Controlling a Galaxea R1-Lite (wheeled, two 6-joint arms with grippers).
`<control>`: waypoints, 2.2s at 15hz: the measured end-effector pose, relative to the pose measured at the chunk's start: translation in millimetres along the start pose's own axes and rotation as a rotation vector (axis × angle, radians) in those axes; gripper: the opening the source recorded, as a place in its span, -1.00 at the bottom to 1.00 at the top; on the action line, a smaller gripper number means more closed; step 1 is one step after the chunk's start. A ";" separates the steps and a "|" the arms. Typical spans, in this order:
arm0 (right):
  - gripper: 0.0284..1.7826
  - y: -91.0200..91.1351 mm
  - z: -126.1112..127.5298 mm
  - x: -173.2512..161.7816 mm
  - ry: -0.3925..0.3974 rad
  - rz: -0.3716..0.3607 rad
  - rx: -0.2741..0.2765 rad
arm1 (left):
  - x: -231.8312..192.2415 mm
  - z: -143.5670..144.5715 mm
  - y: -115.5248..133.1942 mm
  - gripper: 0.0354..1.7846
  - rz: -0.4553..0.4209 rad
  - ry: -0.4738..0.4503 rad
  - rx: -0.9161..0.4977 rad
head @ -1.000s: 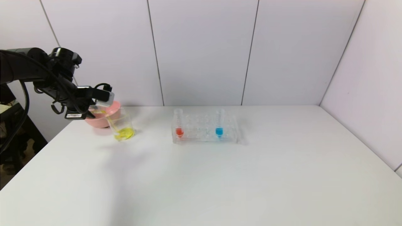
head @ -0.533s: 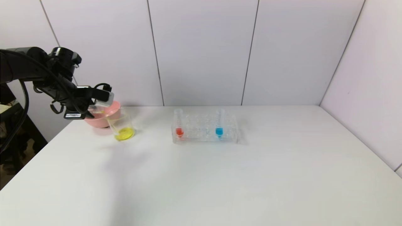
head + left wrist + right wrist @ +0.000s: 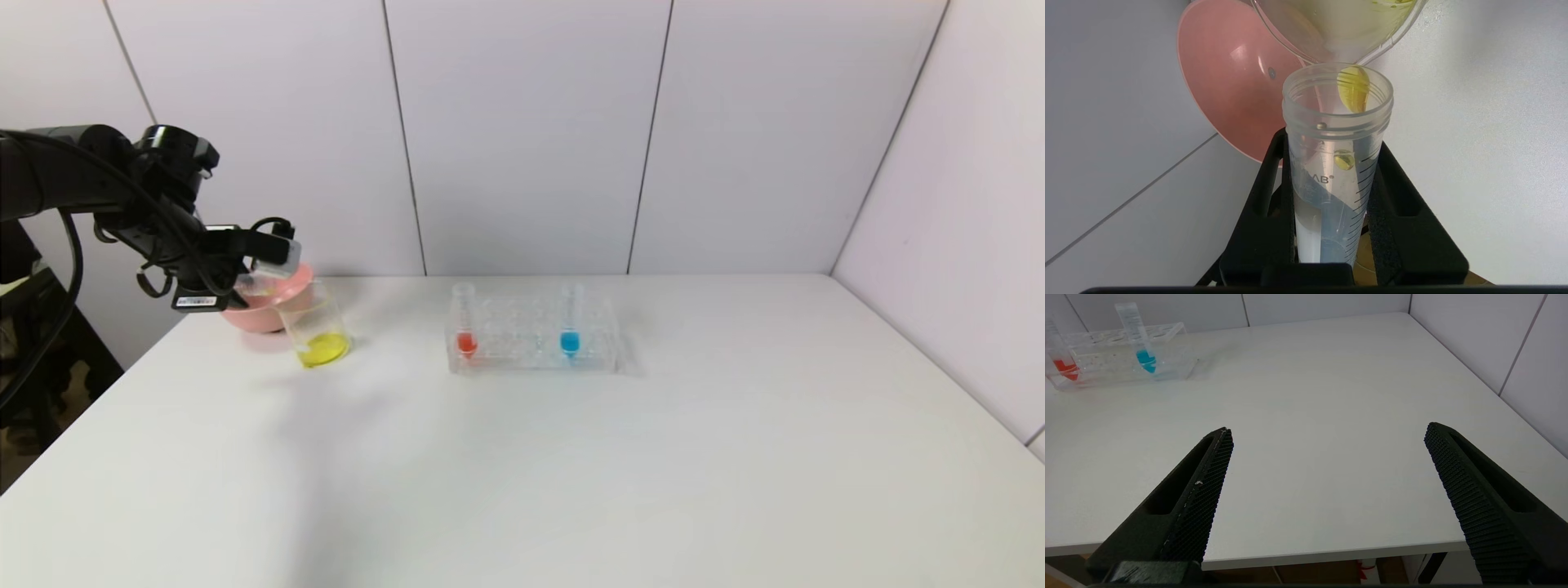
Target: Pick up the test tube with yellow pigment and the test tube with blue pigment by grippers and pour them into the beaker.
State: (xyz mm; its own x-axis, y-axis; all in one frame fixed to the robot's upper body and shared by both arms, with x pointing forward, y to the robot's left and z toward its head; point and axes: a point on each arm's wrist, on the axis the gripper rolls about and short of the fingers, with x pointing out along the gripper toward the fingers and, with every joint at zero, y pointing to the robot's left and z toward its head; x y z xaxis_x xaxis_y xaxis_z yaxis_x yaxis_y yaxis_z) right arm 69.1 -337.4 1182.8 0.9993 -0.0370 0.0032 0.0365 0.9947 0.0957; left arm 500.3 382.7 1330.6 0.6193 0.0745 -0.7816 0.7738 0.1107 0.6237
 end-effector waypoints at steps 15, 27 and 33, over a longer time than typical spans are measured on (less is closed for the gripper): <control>0.92 0.0 0.1 0.0 -0.001 0.000 0.000 | 3.4 10.6 -1.2 -0.45 -0.006 0.088 -0.001; 0.92 0.0 0.0 0.0 0.000 0.000 0.000 | 2.6 8.8 -0.1 -0.45 0.005 0.088 -0.011; 0.92 0.0 0.0 0.0 0.000 0.000 0.000 | -14.6 -17.8 6.6 -0.45 0.057 -0.144 -0.345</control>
State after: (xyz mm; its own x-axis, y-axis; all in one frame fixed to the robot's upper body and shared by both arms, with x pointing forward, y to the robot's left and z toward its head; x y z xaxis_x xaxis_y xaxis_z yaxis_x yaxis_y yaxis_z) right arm 69.1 -337.4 1182.9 0.9993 -0.0370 0.0036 0.0365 0.9947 0.0957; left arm 493.9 400.0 1345.9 0.6911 -0.0469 -0.7212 0.6627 0.4396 0.6063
